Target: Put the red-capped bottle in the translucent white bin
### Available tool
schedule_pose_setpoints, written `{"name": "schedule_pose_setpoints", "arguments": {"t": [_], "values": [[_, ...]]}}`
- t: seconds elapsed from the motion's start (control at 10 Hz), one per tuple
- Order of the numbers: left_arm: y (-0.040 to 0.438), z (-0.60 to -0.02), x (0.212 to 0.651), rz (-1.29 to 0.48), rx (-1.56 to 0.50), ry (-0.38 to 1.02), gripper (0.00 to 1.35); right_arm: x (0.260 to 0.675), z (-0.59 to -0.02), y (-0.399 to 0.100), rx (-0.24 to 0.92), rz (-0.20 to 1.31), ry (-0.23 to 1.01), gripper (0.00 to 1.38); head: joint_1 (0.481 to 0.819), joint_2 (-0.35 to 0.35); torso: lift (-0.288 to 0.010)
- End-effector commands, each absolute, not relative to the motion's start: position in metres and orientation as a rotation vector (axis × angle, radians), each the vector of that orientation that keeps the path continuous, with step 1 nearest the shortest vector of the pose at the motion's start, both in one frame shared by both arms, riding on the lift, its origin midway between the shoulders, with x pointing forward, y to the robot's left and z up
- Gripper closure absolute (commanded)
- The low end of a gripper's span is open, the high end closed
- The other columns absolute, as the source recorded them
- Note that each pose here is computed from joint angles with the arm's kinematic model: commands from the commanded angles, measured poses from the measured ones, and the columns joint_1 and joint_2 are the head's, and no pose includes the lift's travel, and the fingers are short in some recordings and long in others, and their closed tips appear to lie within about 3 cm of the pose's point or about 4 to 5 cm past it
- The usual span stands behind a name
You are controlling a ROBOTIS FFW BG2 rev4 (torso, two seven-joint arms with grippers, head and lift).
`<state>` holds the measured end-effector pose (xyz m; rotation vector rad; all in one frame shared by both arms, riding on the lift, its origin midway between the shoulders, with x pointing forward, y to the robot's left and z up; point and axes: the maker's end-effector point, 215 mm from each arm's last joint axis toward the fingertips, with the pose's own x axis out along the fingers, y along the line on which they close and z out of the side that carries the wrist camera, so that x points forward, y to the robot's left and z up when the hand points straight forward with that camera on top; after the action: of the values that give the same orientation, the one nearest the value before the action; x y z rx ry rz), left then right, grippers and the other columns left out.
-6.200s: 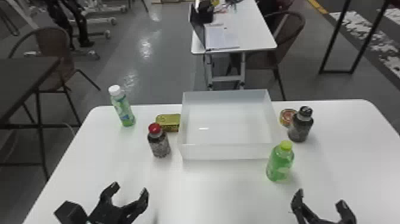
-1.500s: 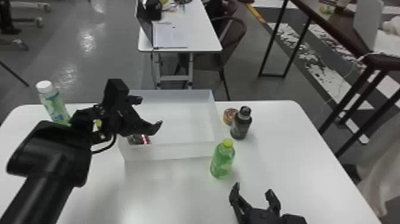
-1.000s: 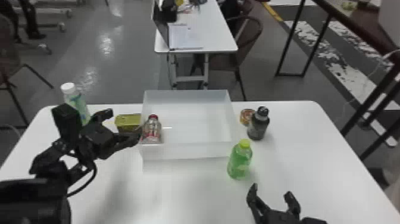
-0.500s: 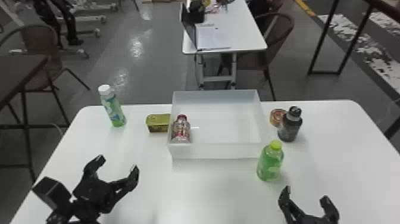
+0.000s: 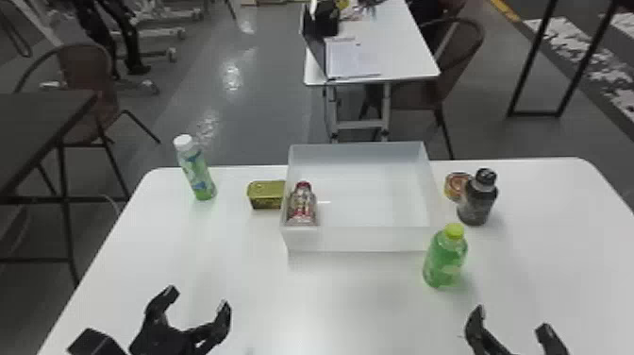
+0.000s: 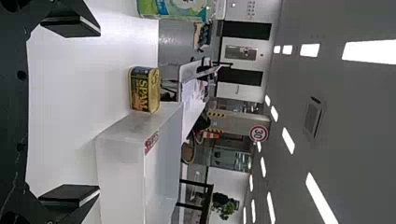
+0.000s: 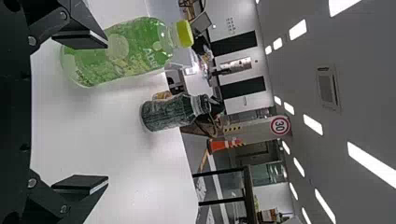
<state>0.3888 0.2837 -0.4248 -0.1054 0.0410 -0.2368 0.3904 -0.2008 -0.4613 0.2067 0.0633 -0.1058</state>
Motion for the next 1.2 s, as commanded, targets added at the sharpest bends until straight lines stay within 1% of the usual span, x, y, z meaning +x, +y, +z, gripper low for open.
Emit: {"name": "schedule_pose_setpoints", "arguments": {"t": [0.0,0.7,1.1], "values": [[0.282,-0.426,0.389,-0.237,-0.110,0.040,0.12,0.391,-0.461,-0.201,0.204,-0.106,0.063,0.25,0.695,0.121,-0.077],[0.271,-0.430,0.392,-0.248,-0.153,0.043,0.12,0.392,-0.459,-0.201,0.192,-0.102,0.057,0.25,0.695,0.109,-0.077],[0.271,-0.434,0.391,-0.246,-0.163,0.051,0.12,0.391,-0.454,-0.202,0.142,-0.105,0.051,0.25,0.695,0.100,-0.077]]}}
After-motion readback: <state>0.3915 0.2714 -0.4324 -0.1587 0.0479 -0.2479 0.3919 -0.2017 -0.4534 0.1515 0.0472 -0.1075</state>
